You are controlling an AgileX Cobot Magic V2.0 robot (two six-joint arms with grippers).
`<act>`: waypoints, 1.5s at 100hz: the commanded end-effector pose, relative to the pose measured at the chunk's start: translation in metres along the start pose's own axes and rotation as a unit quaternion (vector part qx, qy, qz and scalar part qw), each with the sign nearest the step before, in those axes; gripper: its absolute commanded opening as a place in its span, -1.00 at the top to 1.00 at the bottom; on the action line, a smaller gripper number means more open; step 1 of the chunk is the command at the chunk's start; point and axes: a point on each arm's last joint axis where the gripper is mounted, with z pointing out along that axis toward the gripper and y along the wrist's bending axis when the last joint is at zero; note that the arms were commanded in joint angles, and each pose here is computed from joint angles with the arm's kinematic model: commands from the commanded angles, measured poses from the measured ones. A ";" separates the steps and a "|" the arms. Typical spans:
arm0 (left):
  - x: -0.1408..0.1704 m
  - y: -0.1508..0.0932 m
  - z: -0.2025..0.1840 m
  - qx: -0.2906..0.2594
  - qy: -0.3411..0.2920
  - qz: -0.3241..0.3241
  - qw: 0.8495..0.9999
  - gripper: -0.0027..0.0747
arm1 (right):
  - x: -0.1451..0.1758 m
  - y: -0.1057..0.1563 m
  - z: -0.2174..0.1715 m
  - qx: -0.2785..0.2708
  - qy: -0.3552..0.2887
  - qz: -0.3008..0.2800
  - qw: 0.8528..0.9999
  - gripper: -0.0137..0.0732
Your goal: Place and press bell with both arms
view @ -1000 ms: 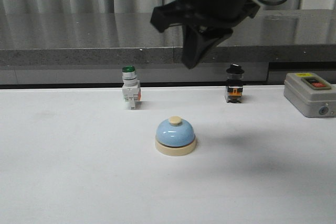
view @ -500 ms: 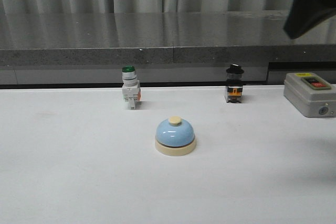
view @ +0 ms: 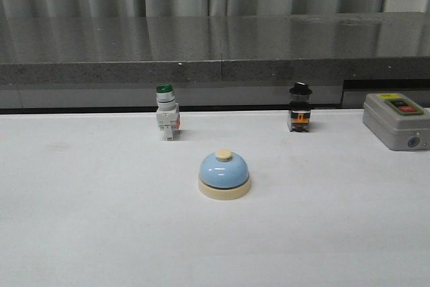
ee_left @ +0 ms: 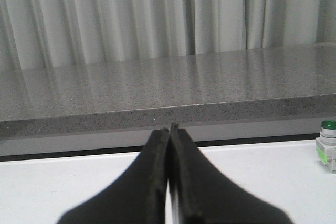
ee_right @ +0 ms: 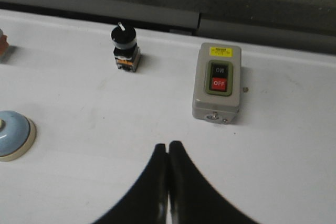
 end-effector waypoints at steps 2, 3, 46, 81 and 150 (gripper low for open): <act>0.005 -0.001 -0.002 0.000 -0.036 -0.008 0.999 0.98 | -0.004 -0.001 -0.025 0.006 -0.103 0.000 0.995 0.82; 0.005 -0.001 -0.002 0.000 -0.036 -0.008 0.999 0.98 | -0.003 -0.001 -0.026 0.006 -0.106 0.000 0.994 0.82; 0.005 -0.001 -0.002 0.000 -0.036 -0.008 0.999 0.98 | 0.047 0.001 -0.088 0.008 -0.229 -0.001 0.973 0.82; 0.005 -0.001 -0.002 0.000 -0.036 -0.008 0.999 0.98 | 0.048 0.001 -0.095 0.009 -0.246 -0.002 0.969 0.82; 0.005 -0.001 -0.002 0.000 -0.036 -0.008 0.999 0.98 | 0.061 0.000 -0.101 0.018 -0.275 -0.013 0.961 0.82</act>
